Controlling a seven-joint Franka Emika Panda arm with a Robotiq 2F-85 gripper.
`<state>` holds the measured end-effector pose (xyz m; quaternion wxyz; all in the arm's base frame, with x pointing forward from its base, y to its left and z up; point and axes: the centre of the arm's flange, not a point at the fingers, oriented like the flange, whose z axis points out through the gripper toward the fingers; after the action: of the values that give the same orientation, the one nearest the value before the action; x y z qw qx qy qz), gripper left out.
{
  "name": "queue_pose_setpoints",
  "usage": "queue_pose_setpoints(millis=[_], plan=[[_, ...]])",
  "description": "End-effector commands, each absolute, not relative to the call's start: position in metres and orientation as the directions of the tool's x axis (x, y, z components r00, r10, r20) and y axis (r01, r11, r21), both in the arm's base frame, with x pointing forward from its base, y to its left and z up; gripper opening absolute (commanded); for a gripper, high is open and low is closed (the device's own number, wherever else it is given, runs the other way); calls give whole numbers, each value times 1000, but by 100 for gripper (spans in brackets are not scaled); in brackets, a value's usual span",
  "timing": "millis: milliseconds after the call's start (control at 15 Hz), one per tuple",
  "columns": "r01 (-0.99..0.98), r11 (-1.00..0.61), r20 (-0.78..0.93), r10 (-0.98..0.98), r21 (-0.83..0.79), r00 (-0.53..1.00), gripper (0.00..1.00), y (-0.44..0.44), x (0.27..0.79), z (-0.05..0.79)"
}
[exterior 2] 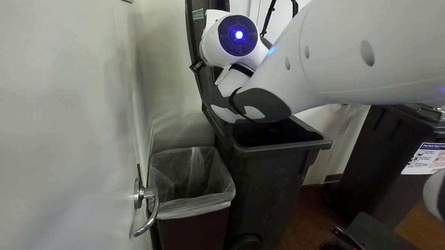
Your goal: Open the black bin on the left
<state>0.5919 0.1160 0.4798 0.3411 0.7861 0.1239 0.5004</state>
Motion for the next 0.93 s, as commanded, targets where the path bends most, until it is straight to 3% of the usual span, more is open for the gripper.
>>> queue_pose_setpoints(millis=[0, 67, 267, 600, 867], plan=[[-241, -739, 748, 492, 629, 446, 60, 94, 614, 464], [-261, -743, 763, 483, 617, 429, 59, 93, 615, 464], [-307, -755, 804, 465, 579, 372, 39, 91, 617, 463], [-370, -779, 862, 435, 506, 261, 0, 90, 619, 459], [-359, -830, 904, 391, 427, 171, 3, 97, 623, 449]])
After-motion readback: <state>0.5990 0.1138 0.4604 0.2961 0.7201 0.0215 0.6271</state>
